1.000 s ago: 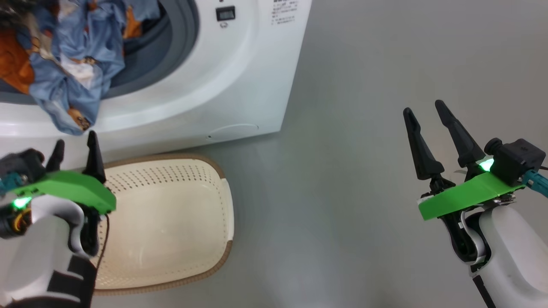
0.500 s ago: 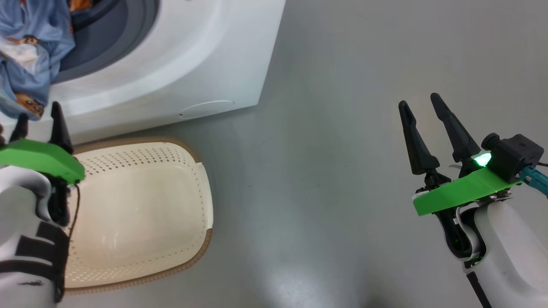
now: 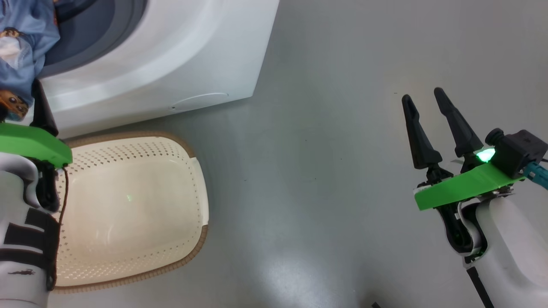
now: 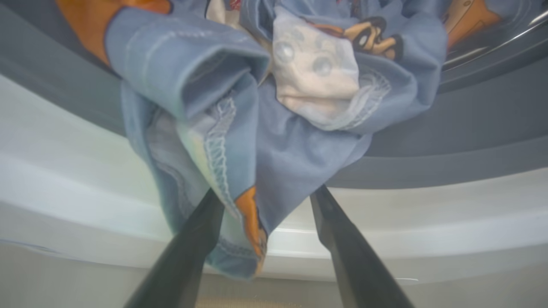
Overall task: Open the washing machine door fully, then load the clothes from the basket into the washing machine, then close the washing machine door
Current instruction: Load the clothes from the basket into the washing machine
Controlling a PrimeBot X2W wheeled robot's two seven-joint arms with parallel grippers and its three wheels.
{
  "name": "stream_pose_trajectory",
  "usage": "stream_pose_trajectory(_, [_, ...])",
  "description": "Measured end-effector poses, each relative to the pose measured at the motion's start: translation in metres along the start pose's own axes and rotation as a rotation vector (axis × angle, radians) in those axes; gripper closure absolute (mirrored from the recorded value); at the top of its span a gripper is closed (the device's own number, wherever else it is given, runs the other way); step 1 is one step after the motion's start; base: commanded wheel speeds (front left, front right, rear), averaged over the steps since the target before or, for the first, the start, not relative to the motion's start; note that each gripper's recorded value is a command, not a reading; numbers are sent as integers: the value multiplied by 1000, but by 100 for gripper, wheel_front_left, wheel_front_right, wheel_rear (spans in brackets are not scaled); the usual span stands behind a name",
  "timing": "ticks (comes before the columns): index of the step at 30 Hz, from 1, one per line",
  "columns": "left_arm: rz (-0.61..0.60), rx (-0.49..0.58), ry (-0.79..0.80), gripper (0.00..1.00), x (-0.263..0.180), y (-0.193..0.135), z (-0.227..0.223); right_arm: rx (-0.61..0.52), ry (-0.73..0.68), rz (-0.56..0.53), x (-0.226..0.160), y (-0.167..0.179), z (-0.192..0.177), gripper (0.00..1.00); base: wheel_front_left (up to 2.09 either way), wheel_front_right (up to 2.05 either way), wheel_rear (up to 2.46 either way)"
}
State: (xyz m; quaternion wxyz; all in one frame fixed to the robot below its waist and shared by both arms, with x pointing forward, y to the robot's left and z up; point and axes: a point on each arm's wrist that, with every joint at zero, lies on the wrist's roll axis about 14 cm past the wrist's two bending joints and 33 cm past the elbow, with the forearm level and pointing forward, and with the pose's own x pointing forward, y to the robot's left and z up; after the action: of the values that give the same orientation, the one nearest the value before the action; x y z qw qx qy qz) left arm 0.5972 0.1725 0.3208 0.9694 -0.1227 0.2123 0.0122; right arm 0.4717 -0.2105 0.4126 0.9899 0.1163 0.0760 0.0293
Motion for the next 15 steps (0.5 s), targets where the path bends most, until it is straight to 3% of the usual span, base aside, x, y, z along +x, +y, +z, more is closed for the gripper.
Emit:
stream_pose_trajectory(1, [2, 4, -5, 19, 0, 1, 1, -1, -5, 4, 2, 1, 1, 0, 0, 0, 0])
stream_pose_trajectory(2, [3, 8, -4, 52, 0, 1, 1, -1, -7, 7, 3, 2, 2, 0, 0, 0, 0])
stream_pose_trajectory(3, [5, 8, -3, 99, -1, 1, 1, 0, -7, 8, 4, 2, 2, 0, 0, 0, 0])
stream_pose_trajectory(15, [-58, 22, -85, 100, -6, -11, 32, 5, -22, 29, 6, 10, 8, 0, 0, 0, 0])
